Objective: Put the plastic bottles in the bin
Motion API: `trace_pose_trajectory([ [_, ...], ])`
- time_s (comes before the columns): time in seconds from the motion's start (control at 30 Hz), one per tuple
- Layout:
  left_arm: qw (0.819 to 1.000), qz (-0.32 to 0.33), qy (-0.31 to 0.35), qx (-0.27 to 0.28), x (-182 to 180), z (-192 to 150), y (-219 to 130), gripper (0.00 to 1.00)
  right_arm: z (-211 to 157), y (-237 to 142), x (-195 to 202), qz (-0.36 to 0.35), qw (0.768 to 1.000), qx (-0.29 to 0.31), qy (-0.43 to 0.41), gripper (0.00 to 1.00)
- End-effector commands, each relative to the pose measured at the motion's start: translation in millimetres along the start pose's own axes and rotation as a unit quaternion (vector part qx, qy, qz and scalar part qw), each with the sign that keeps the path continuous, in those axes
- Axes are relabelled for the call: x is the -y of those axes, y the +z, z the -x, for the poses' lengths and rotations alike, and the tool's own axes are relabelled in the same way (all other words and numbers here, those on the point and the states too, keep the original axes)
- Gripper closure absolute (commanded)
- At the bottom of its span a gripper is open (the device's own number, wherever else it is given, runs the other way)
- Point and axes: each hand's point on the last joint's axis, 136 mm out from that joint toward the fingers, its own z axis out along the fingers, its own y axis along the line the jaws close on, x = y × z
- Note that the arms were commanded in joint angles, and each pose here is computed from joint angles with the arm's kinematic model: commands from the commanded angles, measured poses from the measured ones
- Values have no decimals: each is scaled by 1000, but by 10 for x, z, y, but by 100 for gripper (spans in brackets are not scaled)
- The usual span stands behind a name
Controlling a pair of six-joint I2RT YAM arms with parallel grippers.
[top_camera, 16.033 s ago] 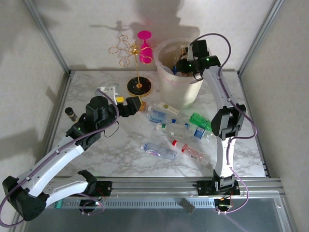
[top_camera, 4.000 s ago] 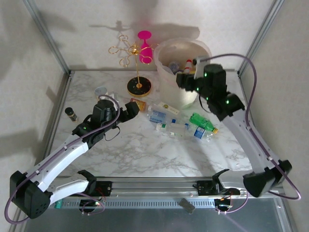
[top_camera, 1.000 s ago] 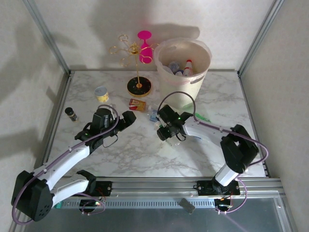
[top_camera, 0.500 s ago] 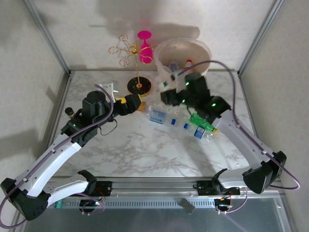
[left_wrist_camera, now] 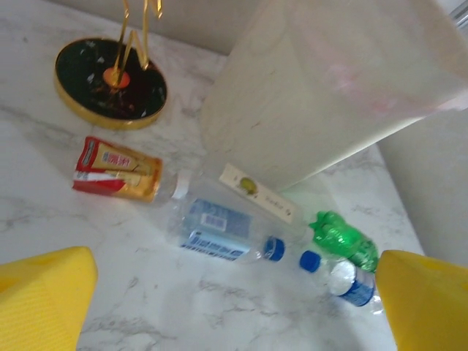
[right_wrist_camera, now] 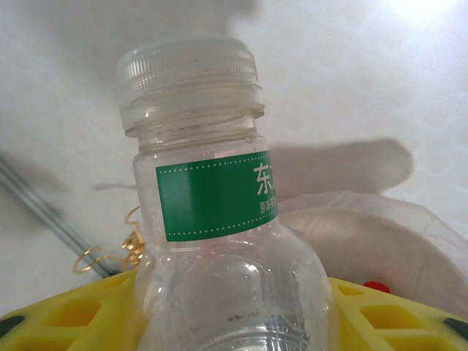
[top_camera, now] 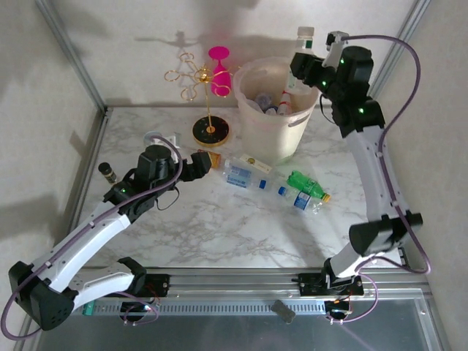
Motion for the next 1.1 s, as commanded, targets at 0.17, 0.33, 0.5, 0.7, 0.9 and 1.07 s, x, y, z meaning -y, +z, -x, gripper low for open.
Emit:
trace_pose_trajectory([
  [0.17,1000,9,16,8,-48,-29,88,3,-226,731,321,-36,998,-47,25,59],
  [0.33,1000,9,18,8,-58,-37,81,3,-511,924,601,-111,990,-81,-24,59],
  [0.5,1000,8,19,5,-56,-56,94,3,-729,947,893,-203,967,-108,-106,59],
  [0.7,1000,5,16,1,-47,-60,115,3,-1019,995,1034,-248,942,-144,-173,56],
  [0.9,1000,12,10,7,-90,-30,110,3,-1379,1129,1126,-246,934,-186,-182,54],
  [1.07,1000,12,6,9,-101,-20,105,3,-1501,1180,1145,-241,933,-200,-178,45],
])
